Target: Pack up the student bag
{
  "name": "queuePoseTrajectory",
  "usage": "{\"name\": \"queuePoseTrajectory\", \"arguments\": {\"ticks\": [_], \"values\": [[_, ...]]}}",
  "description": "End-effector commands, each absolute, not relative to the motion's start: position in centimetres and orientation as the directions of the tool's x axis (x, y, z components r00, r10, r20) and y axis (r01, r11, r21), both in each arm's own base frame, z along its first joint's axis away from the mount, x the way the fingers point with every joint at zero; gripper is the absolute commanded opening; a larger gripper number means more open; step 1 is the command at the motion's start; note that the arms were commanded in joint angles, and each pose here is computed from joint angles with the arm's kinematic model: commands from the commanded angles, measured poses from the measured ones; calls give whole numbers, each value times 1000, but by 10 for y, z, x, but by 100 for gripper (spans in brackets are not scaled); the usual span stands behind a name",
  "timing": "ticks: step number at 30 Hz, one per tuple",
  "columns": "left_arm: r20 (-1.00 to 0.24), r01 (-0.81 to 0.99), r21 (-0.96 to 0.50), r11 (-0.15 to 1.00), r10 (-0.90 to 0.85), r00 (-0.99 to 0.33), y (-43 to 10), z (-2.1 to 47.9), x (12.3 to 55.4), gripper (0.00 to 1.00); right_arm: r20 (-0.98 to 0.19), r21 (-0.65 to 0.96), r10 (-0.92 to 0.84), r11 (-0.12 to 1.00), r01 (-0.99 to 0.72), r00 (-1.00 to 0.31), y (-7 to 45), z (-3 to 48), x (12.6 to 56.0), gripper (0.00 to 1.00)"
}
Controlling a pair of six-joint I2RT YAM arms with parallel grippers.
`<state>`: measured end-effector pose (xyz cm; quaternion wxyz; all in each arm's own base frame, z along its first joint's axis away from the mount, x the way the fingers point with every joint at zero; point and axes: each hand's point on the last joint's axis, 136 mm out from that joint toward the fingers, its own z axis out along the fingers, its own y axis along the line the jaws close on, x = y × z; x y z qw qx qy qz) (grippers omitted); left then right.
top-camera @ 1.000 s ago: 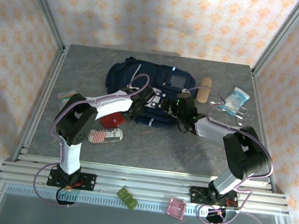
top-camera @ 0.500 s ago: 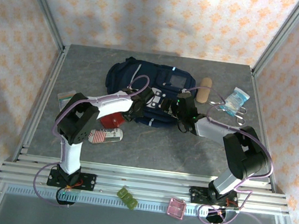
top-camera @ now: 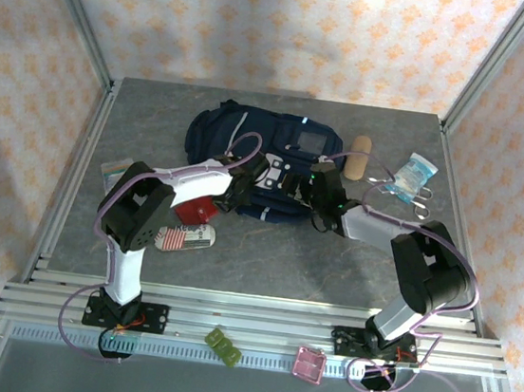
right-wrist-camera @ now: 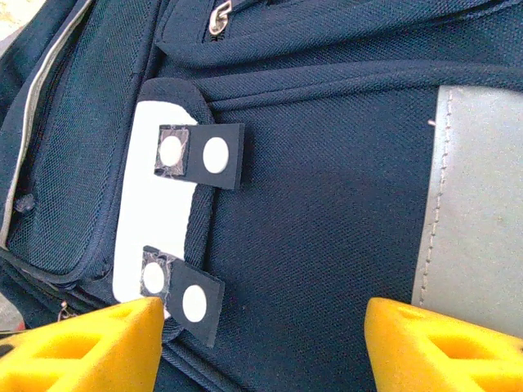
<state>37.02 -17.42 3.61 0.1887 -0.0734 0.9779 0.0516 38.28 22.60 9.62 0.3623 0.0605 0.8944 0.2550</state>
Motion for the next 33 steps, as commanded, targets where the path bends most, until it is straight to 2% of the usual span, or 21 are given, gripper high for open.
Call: {"name": "queuePoseTrajectory", "arguments": {"ticks": [1,5,11,14,18,25,33], "values": [[-376,-112,60,992,-81,-923,-171,54,370,0,-618,491,252,863,-115,-745,232,106,370,66],[-419,-73,-51,996,-87,-904,-191,83,378,0,-548,579,210,794,-186,-809,260,124,356,66],[-436,14,-186,982,-70,-897,-238,99,376,0,-410,653,162,739,-165,-898,290,110,321,66],[-440,51,-199,979,-42,-897,-256,98,374,0,-379,654,216,750,-96,-900,288,98,325,66],[-447,61,-176,983,-24,-894,-260,94,373,0,-385,573,306,819,34,-871,267,74,351,64],[-465,-34,10,999,-25,-885,-195,75,375,0,-334,478,479,828,292,-812,203,23,371,58],[-505,-266,64,962,-198,-840,-83,79,379,0,-393,427,468,855,294,-791,184,22,378,58]]}}
